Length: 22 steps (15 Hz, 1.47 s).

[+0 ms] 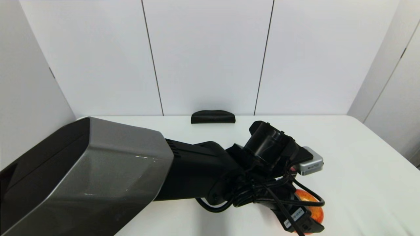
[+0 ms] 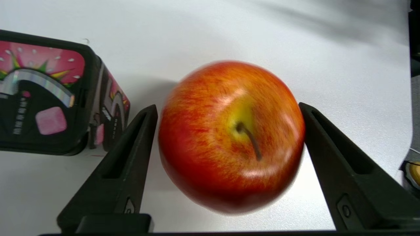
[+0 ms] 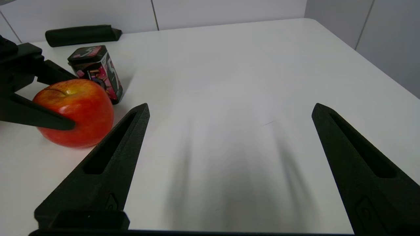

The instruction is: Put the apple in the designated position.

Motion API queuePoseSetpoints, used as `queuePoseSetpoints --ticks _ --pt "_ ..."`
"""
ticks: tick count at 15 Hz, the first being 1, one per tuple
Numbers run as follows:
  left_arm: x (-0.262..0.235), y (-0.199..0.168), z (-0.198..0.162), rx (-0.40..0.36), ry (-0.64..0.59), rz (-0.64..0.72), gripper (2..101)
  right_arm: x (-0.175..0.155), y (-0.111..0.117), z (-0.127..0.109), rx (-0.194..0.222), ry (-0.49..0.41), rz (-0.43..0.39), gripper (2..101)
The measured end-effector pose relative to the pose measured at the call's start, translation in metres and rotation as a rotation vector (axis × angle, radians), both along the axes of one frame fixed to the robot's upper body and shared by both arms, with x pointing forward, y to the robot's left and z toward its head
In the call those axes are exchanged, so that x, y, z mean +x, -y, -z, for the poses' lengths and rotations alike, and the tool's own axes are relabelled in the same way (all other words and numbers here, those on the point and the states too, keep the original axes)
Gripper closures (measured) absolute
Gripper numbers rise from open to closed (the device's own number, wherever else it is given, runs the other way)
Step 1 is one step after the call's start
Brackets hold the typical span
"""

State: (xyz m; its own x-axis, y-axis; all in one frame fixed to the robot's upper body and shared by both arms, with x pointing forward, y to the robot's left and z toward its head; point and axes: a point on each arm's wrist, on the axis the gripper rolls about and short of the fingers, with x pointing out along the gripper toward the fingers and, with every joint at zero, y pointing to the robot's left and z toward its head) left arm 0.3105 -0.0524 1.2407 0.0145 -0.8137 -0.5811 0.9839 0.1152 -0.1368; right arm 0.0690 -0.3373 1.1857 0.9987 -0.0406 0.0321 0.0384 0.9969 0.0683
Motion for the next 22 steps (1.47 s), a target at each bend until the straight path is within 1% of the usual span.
queuePoseSetpoints --ticks 7,11,14,16,18,20,22 --pt "-0.003 -0.004 -0.011 -0.009 0.003 0.000 11.0 0.000 0.000 0.000 0.000 0.000 0.000 4.3" --pt "-0.008 -0.013 -0.036 -0.054 0.032 0.000 8.7 0.000 0.000 0.000 0.000 0.000 0.000 4.3" --pt "-0.015 -0.027 -0.068 -0.110 0.070 -0.008 7.6 0.000 0.000 0.000 0.000 0.000 0.000 4.3" --pt "-0.021 -0.044 -0.094 -0.135 0.119 -0.057 7.1 0.000 0.000 0.000 0.000 0.000 0.000 4.3" --pt "-0.030 -0.073 -0.119 -0.143 0.193 -0.164 6.7 0.000 0.000 0.000 0.000 0.000 0.000 4.3" --pt "-0.040 -0.114 -0.138 -0.135 0.266 -0.299 6.3 0.000 0.000 0.000 0.000 0.000 0.000 4.3" --pt "-0.047 -0.164 -0.147 -0.125 0.331 -0.418 6.2 0.000 0.000 0.000 0.000 0.000 0.000 4.3"
